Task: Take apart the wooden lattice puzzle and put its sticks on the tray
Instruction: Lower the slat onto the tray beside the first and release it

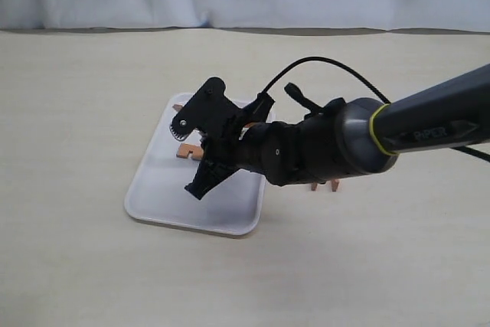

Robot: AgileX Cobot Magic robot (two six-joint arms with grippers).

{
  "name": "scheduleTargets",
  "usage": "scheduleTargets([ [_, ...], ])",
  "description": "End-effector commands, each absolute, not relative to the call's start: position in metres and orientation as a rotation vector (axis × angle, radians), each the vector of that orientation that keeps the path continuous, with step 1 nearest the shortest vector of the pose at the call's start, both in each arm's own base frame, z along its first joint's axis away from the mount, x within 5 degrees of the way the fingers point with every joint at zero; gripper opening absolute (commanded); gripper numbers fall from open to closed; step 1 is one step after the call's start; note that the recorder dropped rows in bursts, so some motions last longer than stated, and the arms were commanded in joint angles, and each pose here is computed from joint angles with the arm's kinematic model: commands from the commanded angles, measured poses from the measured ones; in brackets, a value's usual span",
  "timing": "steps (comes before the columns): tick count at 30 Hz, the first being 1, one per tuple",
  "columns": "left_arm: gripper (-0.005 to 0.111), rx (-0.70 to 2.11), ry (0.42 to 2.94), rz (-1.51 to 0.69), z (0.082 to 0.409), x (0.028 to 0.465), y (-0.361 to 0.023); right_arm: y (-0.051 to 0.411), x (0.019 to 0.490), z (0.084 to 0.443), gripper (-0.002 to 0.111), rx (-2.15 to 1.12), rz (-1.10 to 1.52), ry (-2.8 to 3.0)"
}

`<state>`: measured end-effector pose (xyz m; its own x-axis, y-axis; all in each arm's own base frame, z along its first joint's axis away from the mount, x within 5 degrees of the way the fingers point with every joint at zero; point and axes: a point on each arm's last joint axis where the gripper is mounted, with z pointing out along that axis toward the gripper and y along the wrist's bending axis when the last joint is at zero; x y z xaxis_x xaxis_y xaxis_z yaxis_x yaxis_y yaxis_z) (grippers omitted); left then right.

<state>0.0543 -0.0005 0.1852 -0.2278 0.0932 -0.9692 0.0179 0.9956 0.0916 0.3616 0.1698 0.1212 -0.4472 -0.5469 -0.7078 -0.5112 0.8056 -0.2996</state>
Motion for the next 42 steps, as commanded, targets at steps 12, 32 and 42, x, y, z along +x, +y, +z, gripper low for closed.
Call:
scheduleTargets([
  [12, 0.0, 0.083, 1.791, 0.072, 0.185, 0.054, 0.0, 0.169, 0.362, 0.121, 0.076, -0.613, 0.016, 2.182],
  [32, 0.0, 0.083, 1.791, 0.072, 0.185, 0.054, 0.0, 0.17, 0.342, 0.194, 0.076, -0.537, 0.226, 2.172],
  [42, 0.0, 0.083, 1.791, 0.072, 0.185, 0.054, 0.0, 0.147, 0.338, 0.196, 0.076, -0.649, 0.369, 2.425],
])
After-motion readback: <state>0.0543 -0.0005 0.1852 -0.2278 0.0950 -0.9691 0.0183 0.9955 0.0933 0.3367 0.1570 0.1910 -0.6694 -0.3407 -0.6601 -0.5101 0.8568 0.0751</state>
